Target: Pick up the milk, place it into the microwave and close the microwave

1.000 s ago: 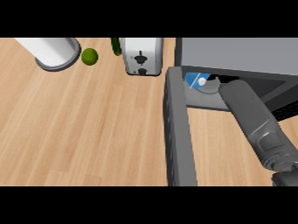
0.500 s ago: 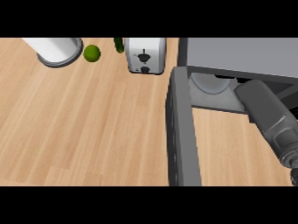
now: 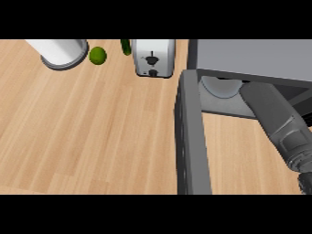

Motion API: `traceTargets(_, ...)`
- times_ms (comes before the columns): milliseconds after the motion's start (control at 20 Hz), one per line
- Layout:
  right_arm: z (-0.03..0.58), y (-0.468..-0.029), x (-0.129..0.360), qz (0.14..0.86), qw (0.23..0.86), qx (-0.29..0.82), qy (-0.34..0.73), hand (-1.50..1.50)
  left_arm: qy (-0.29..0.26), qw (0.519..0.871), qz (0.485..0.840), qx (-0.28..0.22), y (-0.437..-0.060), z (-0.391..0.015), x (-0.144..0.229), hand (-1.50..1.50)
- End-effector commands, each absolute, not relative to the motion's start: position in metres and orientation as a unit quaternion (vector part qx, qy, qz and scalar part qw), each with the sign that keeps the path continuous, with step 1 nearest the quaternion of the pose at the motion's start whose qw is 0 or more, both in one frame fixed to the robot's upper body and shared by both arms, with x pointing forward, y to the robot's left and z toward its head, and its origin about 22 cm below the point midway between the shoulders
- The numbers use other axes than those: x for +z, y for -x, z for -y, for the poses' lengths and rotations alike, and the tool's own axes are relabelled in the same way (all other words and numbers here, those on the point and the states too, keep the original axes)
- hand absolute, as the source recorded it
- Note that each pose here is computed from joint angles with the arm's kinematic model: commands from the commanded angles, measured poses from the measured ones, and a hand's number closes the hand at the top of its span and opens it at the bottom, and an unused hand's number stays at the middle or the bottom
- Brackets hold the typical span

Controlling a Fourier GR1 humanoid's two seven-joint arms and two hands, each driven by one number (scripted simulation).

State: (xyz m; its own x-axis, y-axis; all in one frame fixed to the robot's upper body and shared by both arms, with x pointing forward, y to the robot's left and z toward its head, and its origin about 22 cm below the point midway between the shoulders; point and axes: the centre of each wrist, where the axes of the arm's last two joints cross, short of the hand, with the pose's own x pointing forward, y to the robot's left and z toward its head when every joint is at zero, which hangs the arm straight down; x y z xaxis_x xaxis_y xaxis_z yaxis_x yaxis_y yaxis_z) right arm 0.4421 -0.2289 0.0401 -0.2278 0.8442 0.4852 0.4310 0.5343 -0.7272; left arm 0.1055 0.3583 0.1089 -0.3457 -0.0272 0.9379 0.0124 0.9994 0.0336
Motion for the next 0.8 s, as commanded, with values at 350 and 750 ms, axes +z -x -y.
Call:
traceTargets(350, 0.199, -0.450, 0.054, 0.795, 0.490, 0.211, 0.288, -1.50, 0.052, 0.573, 0.815, -0.062, -0.123, -0.341, 0.104, -1.50)
traceTargets(750, 0.227, -0.437, 0.028, 0.818, 0.526, 0.149, 0.182, -1.50, 0.092, 0.560, 0.819, -0.082, -0.134, -0.323, 0.096, -1.50)
